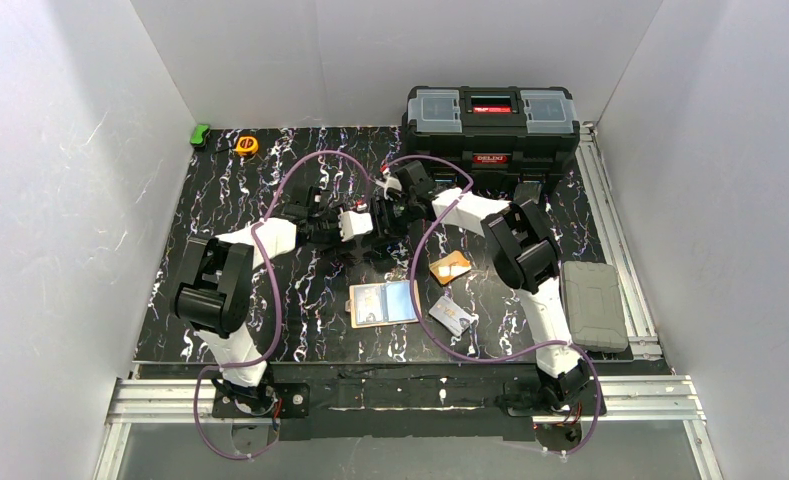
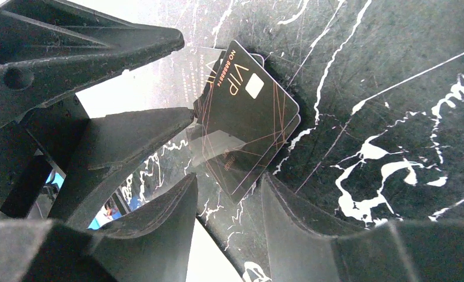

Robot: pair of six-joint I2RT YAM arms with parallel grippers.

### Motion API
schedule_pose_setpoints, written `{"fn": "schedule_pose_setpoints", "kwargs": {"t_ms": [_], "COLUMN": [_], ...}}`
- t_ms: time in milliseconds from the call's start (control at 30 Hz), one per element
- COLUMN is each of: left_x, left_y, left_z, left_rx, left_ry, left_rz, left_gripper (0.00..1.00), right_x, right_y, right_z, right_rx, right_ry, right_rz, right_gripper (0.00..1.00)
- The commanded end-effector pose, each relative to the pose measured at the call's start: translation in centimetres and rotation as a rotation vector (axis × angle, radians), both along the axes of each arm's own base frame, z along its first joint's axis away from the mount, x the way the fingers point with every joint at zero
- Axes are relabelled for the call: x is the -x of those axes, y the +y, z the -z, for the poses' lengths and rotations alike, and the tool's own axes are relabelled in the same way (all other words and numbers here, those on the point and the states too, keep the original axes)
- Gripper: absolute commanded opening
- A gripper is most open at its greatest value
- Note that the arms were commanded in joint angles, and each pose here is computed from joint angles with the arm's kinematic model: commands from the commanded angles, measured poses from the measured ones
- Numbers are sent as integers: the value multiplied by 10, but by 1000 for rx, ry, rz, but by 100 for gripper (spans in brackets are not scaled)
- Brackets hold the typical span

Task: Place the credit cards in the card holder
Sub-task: Pick up the credit card from the center of the board.

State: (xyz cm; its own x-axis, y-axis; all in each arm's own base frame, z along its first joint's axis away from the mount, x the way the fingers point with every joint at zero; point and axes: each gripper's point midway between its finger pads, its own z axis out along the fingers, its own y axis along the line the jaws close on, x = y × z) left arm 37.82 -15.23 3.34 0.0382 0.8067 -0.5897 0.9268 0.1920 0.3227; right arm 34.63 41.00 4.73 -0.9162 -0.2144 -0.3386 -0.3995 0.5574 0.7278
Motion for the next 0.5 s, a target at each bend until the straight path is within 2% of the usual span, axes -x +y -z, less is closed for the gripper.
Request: {"fn": "schedule_pose_setpoints", "kwargs": {"t_ms": [0,233,467], "left_x": [17,-4,-12], "left_y": [9,9,4], "left_z": [18,-13,-19], "left_rx": [-41,20,49], "left_ry": [85,89,89], "left_rz": [-25,-117,-135], "left_gripper": [56,55,55], "right_x": [-7,-25,-24], "right_y": [-1,-6,1], "right_z": [-12,5,9], "right_rx": [-29,-5,-52], "right_ry": [-20,2,43], "right_rz": [12,85,101], "right_gripper": [50,51,51]}}
